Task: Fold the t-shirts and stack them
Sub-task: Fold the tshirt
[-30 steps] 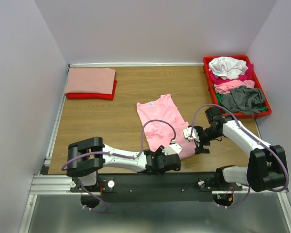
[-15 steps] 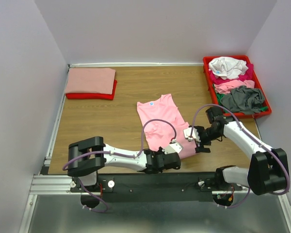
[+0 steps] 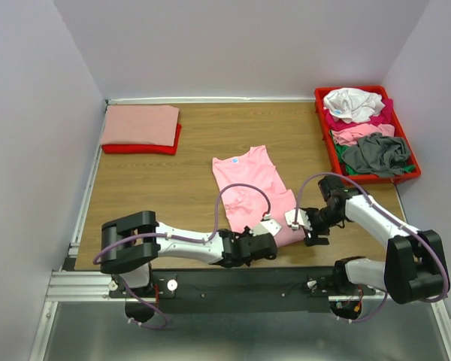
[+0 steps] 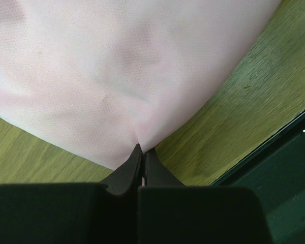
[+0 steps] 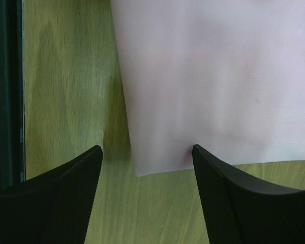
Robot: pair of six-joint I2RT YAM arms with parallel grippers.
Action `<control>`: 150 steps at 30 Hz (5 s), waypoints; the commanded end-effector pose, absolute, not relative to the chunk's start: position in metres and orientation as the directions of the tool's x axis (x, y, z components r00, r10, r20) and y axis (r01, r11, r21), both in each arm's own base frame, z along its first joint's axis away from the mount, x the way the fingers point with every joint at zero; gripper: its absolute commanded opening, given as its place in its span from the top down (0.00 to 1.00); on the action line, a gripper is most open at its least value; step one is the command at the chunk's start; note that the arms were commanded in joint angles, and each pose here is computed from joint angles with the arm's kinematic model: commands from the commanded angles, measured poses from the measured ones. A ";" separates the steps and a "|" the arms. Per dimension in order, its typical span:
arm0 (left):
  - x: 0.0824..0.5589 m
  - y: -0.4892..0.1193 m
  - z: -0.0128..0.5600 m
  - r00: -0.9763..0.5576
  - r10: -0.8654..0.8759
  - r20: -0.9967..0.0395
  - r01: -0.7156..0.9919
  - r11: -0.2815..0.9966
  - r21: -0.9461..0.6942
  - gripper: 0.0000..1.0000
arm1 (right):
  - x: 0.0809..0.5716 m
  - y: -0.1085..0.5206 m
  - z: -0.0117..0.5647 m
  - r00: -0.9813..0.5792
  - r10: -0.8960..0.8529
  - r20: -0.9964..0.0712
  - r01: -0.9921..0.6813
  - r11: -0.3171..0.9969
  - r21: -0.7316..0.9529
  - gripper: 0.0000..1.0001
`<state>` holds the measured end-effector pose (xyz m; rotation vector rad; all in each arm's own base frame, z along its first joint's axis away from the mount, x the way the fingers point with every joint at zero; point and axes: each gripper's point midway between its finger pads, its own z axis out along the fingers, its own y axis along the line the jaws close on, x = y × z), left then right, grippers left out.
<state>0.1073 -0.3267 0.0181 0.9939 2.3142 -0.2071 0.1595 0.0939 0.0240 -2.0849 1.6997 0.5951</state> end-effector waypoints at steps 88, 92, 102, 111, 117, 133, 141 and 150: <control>0.167 -0.306 0.217 -0.488 0.218 -0.845 0.796 0.509 -0.328 1.00 | 0.272 0.168 0.232 0.118 -0.507 -0.854 -0.954 0.180 -0.239 0.99; 0.157 -0.309 0.208 -0.517 0.229 -0.825 0.799 0.475 -0.369 1.00 | 0.267 0.168 0.234 0.116 -0.502 -0.857 -0.954 0.183 -0.236 1.00; 0.159 -0.309 0.201 -0.515 0.211 -0.831 0.795 0.481 -0.371 1.00 | 0.268 0.167 0.217 0.082 -0.517 -0.852 -0.963 0.179 -0.201 1.00; 0.197 -0.303 0.202 -0.472 0.201 -0.858 0.784 0.541 -0.304 1.00 | 0.296 0.175 0.214 0.064 -0.511 -0.857 -0.971 0.168 -0.172 1.00; 0.230 -0.287 0.190 -0.470 0.192 -0.861 0.758 0.589 -0.282 1.00 | 0.318 0.179 0.205 0.030 -0.511 -0.859 -0.971 0.188 -0.145 1.00; 0.302 -0.256 0.154 -0.485 0.230 -0.844 0.698 0.683 -0.216 1.00 | 0.390 0.189 0.160 -0.126 -0.506 -0.853 -0.960 0.278 -0.023 1.00; 0.344 -0.243 0.132 -0.506 0.247 -0.827 0.650 0.739 -0.177 1.00 | 0.421 0.192 0.135 -0.190 -0.504 -0.843 -0.943 0.334 0.014 1.00; 0.371 -0.242 0.110 -0.528 0.252 -0.811 0.646 0.739 -0.192 1.00 | 0.444 0.189 0.111 -0.245 -0.512 -0.823 -0.916 0.401 0.024 1.00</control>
